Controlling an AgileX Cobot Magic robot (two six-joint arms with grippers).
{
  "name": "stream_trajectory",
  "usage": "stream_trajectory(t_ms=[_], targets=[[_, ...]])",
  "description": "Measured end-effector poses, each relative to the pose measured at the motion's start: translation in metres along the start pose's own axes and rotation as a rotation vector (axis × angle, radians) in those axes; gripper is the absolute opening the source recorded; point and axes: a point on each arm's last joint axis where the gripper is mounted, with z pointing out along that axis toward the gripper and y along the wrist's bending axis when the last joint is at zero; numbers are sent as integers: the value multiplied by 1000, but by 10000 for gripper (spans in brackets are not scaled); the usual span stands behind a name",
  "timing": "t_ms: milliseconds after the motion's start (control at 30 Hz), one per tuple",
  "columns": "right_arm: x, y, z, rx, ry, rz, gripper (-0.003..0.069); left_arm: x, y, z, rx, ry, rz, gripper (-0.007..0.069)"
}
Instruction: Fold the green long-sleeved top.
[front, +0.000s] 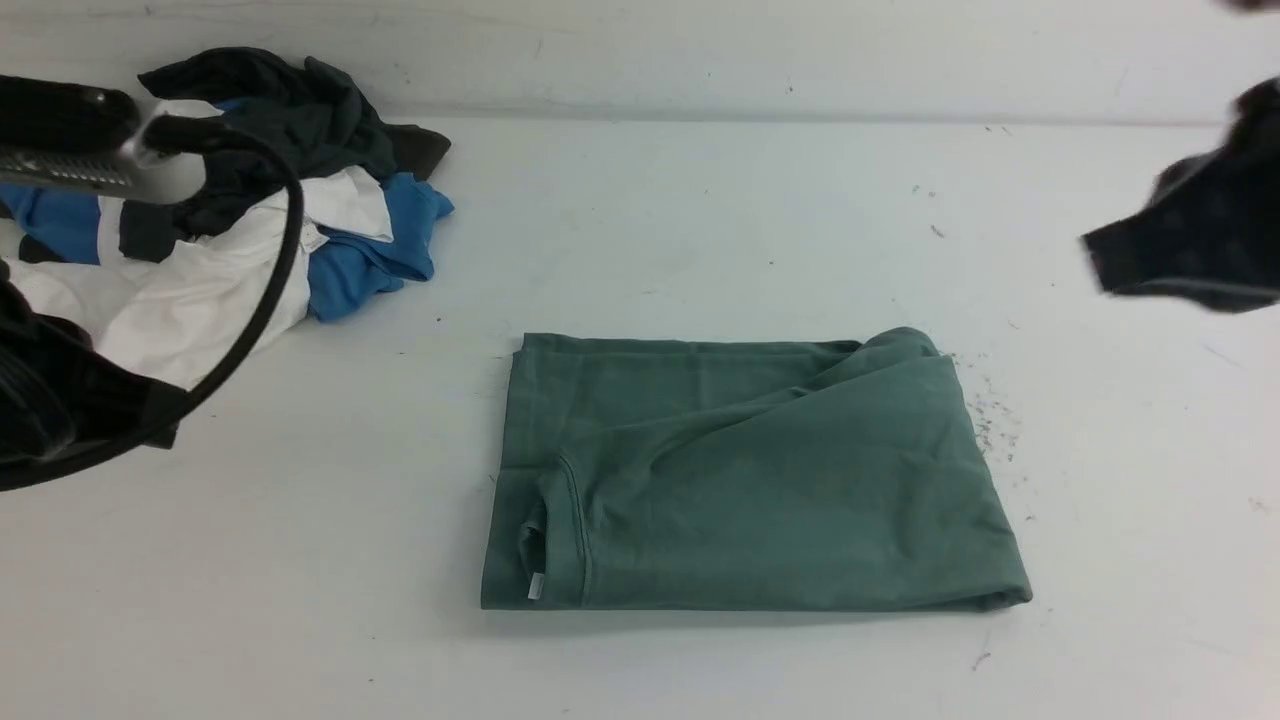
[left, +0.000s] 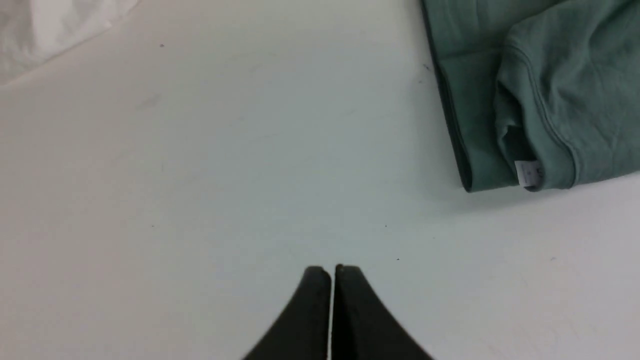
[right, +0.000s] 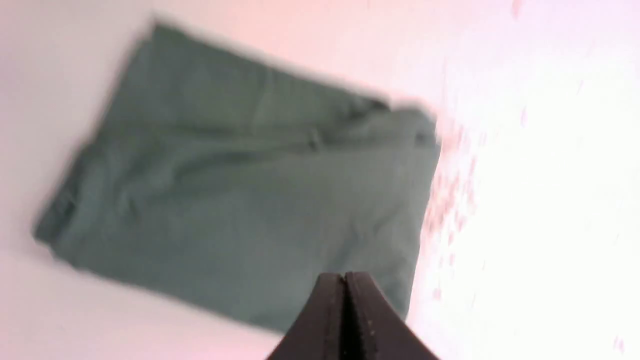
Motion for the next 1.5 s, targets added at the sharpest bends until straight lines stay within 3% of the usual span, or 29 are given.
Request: stream_trajectory(t_ms=[167,400,667,1000,1500], targets=[[33,-9,-59,-14,-293,-1,-15,12,0,-9,13,-25,-8,-4],[137,-21,-103,-66,-819,72,-15,39,-3,1,53,14,-29,-4],[193,-27,-77,-29,-875,81,-15,45,-5,7,77,19,-44,-4],[192,-25,-75,-21,-920,35,-15,57,-4,-15,90,-92,-37,-4],[192,-25,-75,-19,-923,30,-15,133,1,-23,112,-401,-44,-4]])
